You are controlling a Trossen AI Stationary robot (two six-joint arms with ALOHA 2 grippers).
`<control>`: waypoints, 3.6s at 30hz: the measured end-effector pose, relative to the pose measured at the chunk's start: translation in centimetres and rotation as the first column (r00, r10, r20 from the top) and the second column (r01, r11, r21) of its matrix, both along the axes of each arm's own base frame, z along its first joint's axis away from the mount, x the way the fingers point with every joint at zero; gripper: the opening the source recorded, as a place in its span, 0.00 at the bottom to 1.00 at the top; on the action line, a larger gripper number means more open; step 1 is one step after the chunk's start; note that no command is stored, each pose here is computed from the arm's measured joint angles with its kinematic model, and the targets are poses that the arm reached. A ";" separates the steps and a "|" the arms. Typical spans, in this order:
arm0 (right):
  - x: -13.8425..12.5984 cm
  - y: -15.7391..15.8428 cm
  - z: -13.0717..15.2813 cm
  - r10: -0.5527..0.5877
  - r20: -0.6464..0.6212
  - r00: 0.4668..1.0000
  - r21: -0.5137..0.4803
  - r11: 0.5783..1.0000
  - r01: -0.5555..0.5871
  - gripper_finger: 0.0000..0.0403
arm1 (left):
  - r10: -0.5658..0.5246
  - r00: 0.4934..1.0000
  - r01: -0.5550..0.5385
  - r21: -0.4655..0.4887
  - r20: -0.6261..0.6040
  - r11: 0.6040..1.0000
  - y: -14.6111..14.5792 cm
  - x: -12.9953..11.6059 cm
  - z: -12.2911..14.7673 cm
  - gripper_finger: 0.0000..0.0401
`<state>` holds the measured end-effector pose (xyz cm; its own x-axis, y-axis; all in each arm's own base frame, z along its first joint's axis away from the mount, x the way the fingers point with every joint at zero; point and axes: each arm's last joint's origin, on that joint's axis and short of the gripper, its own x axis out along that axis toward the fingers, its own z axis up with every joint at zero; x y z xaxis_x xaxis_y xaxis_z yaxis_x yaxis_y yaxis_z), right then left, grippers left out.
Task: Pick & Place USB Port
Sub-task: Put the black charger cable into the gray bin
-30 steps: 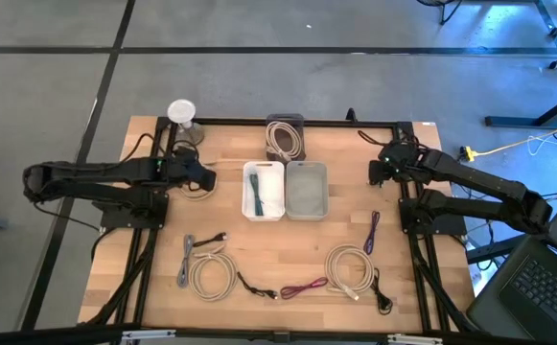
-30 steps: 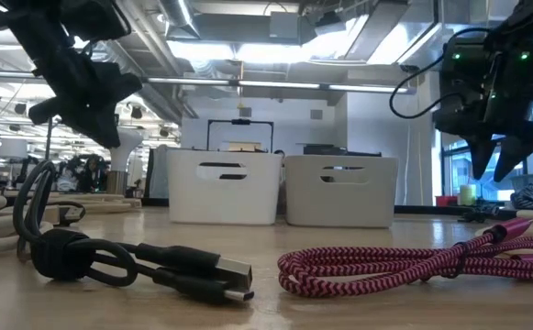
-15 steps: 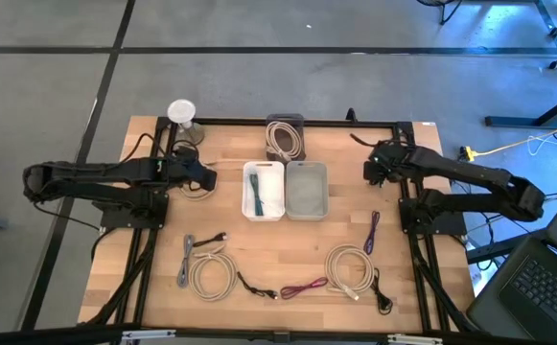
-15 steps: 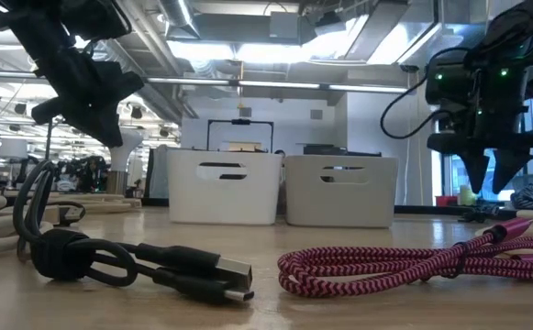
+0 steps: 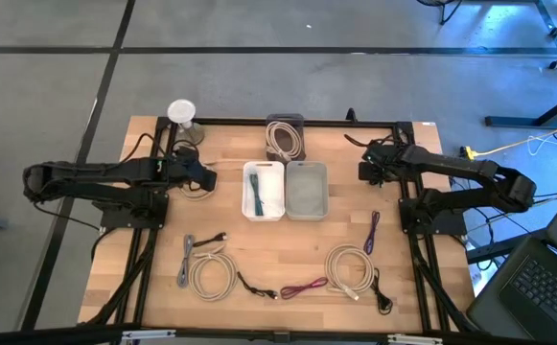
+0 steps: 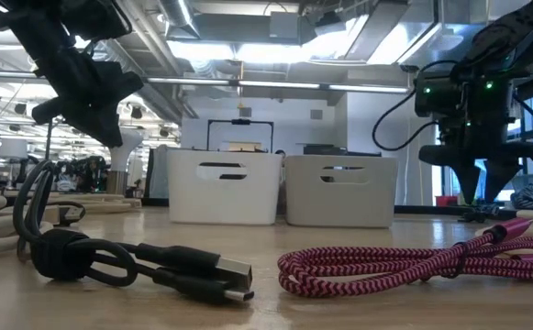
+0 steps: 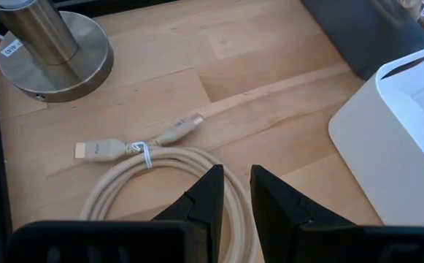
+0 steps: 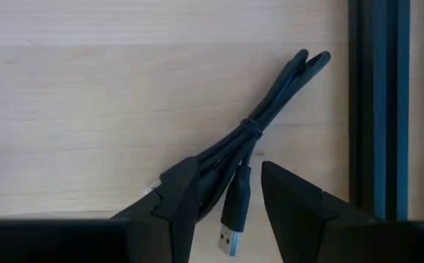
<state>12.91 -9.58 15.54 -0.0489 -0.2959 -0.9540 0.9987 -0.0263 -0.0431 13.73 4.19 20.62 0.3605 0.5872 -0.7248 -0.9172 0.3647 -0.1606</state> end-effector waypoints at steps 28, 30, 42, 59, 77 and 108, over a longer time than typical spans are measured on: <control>1.1 -0.9 -1.9 0.106 -0.113 0.988 -0.004 0.994 -0.107 0.06 | -0.019 1.000 0.019 0.008 -0.015 1.000 0.0 0.0 0.0 0.15; 1.1 -0.9 -1.9 0.126 -0.124 0.984 -0.013 0.992 -0.128 0.02 | -0.019 1.000 0.019 0.008 -0.015 1.000 0.0 0.0 0.0 0.15; 1.7 0.3 -0.8 0.277 -0.151 0.949 -0.067 0.955 -0.289 0.00 | -0.018 1.000 0.018 0.007 -0.014 1.000 0.0 0.0 0.0 0.15; 6.4 6.2 9.1 0.598 0.208 0.774 -0.393 0.776 -0.493 0.00 | -0.015 1.000 0.015 0.010 -0.006 1.000 0.0 0.1 0.0 0.15; 15.4 9.8 4.2 0.688 0.413 0.597 -0.445 0.724 -0.527 0.00 | -0.026 1.000 0.025 0.008 0.016 1.000 0.0 0.3 0.1 0.16; 23.3 8.5 2.1 0.606 0.110 0.788 -0.107 0.795 -0.597 0.01 | -0.119 0.991 0.121 0.033 -0.054 0.992 -0.1 0.2 0.1 0.15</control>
